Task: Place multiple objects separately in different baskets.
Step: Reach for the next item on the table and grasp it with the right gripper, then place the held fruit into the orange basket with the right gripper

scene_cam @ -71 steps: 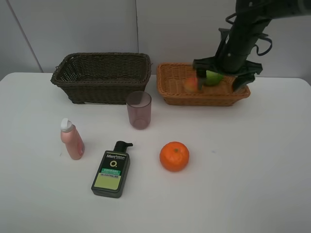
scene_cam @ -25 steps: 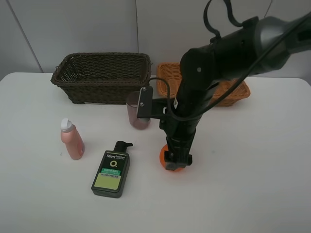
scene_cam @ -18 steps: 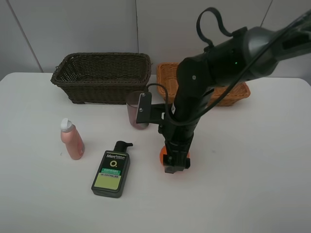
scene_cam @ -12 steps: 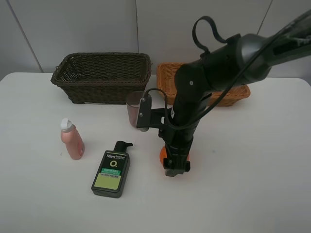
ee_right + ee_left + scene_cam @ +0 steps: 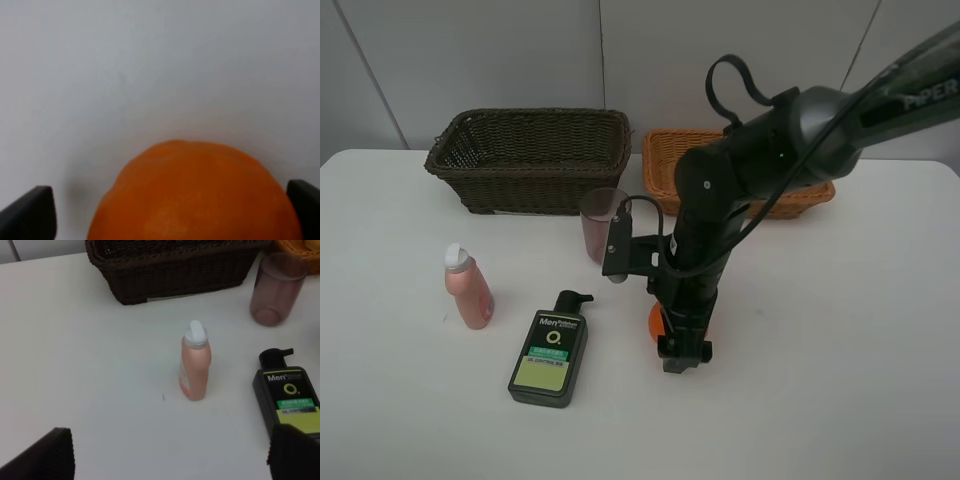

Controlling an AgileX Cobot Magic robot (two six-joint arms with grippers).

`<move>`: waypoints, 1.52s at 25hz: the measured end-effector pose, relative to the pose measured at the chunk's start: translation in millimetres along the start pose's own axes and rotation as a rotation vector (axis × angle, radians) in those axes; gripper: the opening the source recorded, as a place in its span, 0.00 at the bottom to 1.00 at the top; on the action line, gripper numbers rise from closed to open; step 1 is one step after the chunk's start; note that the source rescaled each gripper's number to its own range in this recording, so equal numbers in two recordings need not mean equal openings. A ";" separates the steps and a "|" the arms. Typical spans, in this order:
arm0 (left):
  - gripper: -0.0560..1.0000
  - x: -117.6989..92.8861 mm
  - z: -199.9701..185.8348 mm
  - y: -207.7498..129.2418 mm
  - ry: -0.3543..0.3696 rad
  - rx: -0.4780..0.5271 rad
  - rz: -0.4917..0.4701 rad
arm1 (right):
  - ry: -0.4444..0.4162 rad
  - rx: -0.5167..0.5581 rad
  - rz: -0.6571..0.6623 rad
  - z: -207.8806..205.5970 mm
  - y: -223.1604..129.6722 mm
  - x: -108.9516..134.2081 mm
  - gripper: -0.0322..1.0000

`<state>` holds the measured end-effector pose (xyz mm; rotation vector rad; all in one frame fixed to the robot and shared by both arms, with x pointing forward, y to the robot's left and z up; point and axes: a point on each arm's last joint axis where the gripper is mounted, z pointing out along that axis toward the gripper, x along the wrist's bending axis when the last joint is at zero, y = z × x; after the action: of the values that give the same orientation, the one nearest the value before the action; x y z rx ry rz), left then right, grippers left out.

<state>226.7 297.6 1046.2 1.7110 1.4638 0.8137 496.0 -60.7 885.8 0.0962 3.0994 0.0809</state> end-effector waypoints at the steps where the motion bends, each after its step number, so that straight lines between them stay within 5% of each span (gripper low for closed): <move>1: 1.00 0.0 0.0 0.0 0.000 0.000 0.000 | -0.001 0.001 -0.001 0.0 -0.1 -0.1 0.90; 3: 1.00 0.0 0.0 0.0 0.000 0.000 0.000 | -0.008 -0.002 -0.005 0.0 0.2 -0.7 0.65; 4: 1.00 0.0 0.0 0.0 0.000 0.000 0.000 | -0.013 0.001 -0.011 0.0 -0.1 -1.1 0.41; 5: 1.00 0.0 0.0 0.0 0.000 0.000 0.000 | -0.013 0.001 -0.010 0.0 -0.1 -1.1 0.39; 31: 1.00 0.0 0.0 0.0 0.000 0.000 0.000 | -0.017 -0.003 -0.010 -2.1 0.1 -1.3 0.39; 38: 1.00 0.0 0.0 0.0 0.000 0.000 0.000 | -0.001 -0.173 0.198 -42.4 4.4 -1.0 0.39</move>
<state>226.7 297.6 1046.2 1.7110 1.4638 0.8137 495.6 -58.5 928.3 0.3965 3.0550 0.3531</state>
